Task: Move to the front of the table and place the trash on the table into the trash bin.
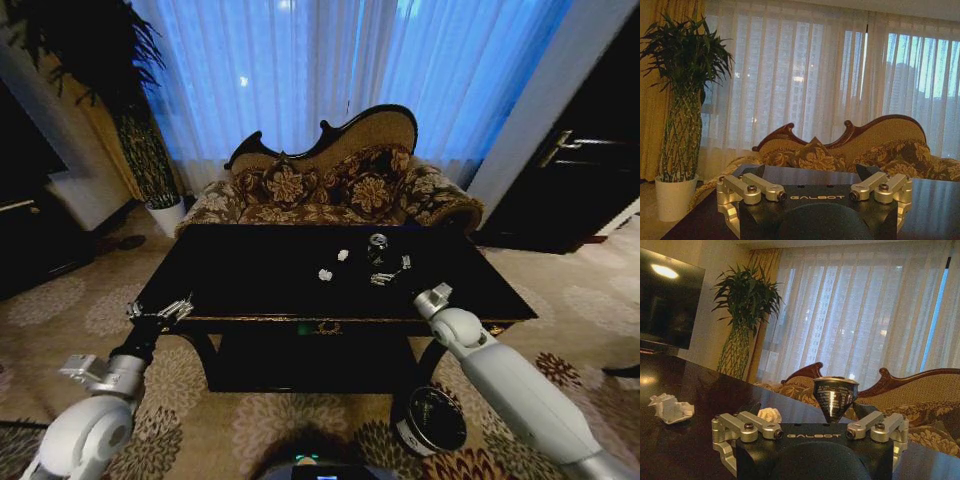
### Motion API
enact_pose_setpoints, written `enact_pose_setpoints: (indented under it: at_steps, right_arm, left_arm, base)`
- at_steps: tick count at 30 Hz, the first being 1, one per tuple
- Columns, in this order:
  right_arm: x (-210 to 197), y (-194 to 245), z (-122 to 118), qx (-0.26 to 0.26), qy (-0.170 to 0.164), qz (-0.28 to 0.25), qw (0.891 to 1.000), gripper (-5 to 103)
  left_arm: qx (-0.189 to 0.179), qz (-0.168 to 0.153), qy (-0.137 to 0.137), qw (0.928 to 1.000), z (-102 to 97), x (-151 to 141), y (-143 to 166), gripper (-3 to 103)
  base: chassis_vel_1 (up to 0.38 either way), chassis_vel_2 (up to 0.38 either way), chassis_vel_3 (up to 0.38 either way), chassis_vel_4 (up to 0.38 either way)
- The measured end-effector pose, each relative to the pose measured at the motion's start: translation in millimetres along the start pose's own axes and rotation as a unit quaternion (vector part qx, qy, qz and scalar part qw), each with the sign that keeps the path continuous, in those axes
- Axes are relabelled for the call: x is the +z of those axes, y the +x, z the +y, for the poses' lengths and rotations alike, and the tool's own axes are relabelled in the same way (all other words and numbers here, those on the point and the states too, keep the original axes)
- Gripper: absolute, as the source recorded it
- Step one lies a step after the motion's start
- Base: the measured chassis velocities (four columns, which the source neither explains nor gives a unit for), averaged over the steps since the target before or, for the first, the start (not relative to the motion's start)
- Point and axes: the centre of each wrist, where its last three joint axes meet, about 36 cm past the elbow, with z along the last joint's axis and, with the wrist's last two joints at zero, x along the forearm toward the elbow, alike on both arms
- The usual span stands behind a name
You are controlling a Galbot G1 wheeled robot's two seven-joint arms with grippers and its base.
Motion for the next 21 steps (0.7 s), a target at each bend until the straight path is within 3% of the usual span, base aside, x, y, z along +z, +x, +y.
enact_pose_setpoints:
  at_steps: [15, 20, 21]
  right_arm:
    - [-0.2, -38.8, -3.7, 0.000, 0.001, -0.005, 1.000, 101]
    - [-0.4, -35.9, -6.8, 0.004, 0.004, -0.002, 1.000, 82]
    - [-0.4, -35.9, -6.8, 0.004, 0.004, -0.002, 1.000, 82]
  left_arm:
    - [-0.003, 0.002, 0.003, 1.0000, 1.7, 0.0, 1.6, 100]
    - [-0.003, 0.002, 0.007, 1.0000, 1.9, 2.9, 0.7, 100]
    - [-0.003, 0.002, 0.007, 1.0000, 1.9, 2.9, 0.7, 100]
  base:
    - [0.000, 0.000, 0.000, 0.000]
    - [0.000, 0.000, 0.000, 0.000]
    - [0.000, 0.000, 0.000, 0.000]
